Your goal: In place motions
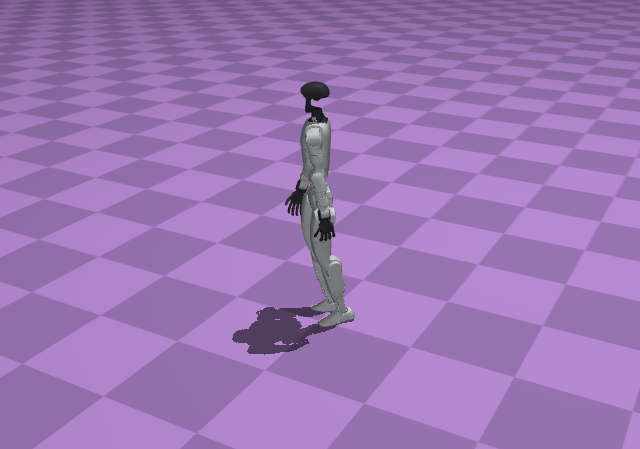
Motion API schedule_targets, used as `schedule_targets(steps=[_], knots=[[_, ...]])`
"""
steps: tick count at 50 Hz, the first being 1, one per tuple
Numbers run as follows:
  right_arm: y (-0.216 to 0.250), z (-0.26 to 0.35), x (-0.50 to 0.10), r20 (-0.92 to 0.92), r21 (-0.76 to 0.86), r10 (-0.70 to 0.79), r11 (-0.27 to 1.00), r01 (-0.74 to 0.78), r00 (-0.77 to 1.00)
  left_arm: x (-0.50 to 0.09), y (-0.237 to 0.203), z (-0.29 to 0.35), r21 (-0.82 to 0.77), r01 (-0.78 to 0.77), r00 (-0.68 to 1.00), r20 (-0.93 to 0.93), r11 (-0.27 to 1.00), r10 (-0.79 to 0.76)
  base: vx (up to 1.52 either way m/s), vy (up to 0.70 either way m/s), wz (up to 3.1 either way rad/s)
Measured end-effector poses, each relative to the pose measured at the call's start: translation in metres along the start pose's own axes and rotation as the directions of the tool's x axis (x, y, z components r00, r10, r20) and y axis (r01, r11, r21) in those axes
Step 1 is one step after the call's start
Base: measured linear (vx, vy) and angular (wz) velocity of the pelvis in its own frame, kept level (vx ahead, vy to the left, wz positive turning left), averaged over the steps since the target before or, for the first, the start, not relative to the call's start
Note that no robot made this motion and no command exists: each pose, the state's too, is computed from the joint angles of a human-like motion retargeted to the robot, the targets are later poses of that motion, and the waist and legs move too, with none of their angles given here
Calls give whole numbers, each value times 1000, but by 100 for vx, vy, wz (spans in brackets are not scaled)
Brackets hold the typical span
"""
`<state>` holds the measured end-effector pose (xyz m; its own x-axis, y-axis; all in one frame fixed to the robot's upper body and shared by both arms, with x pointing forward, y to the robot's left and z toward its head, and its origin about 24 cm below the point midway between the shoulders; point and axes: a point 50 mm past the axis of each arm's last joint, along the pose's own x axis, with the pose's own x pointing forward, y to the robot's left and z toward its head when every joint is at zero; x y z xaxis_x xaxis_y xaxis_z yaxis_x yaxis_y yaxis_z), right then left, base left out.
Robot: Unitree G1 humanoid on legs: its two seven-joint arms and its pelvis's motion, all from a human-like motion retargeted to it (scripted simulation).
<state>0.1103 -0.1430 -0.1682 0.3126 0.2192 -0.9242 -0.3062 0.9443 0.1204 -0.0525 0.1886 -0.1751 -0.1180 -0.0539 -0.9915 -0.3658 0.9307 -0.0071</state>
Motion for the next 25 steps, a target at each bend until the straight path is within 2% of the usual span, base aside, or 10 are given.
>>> schedule_targets(steps=[5, 11, 19, 25], knots=[[-5, -51, -10, -140, 74, -32, 996, 43, 990, -3, -16, 53, 75, 10, 992, 123, 997, -19, 23, -22, -9], [-10, -104, -29, -311, 136, -47, 986, 93, 949, -21, -53, 132, 126, 73, 928, 355, 989, -113, 10, -14, -22], [-13, -175, -69, -527, 180, -48, 969, 167, 848, -82, -111, 238, 181, 147, 683, 693, 973, -232, 1, -8, 71], [-5, -209, -94, -640, 228, -37, 944, 236, 768, -120, -133, 275, 244, 158, 529, 797, 957, -291, 3, -8, 21]])
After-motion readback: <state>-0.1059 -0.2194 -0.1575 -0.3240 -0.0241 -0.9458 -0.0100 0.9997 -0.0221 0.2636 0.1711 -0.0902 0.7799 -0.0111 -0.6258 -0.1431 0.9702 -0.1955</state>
